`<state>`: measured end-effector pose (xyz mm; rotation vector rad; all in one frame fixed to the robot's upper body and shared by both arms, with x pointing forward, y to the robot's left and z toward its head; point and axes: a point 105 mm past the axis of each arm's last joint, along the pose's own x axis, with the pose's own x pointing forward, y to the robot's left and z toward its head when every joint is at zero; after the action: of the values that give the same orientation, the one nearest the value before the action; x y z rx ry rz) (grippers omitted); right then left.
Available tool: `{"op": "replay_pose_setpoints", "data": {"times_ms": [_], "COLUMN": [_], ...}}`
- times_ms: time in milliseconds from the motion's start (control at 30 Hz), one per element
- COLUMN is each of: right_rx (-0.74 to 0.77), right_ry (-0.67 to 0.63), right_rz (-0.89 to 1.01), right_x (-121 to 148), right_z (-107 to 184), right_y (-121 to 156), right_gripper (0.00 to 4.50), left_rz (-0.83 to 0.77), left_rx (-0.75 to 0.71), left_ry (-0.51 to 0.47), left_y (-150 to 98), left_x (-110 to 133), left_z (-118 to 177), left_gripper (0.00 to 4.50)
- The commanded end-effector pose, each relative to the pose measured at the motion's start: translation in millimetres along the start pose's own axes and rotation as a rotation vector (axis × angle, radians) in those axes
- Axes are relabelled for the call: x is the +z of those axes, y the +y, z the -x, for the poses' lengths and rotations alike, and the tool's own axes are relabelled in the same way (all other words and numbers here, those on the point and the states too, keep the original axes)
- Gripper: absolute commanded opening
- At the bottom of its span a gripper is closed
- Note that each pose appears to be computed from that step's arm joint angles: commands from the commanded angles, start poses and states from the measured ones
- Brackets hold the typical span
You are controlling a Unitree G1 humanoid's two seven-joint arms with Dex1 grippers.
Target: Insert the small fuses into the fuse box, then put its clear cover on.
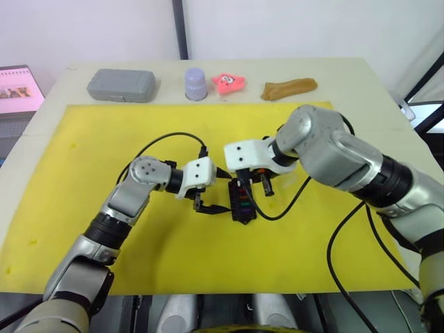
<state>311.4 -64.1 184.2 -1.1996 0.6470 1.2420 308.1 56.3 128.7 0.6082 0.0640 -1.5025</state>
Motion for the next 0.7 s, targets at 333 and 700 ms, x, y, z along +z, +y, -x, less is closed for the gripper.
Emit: {"op": "replay_pose_setpoints", "data": {"times_ms": [333,700], "right_rx": [-0.012,0.015], "right_ry": [0.005,0.010], "right_rz": [0.019,0.019], "right_x": [2,2], "right_z": [-2,-11], "right_y": [-4,-1], "right_gripper": [0.01,0.01], "left_rz": [-0.044,-0.043], "left_rx": [0.015,0.016], "left_ry": [-0.017,-0.016], "left_y": [3,2], "left_x": [11,10], "left_z": [3,3], "left_gripper": [4.50,4.50]}}
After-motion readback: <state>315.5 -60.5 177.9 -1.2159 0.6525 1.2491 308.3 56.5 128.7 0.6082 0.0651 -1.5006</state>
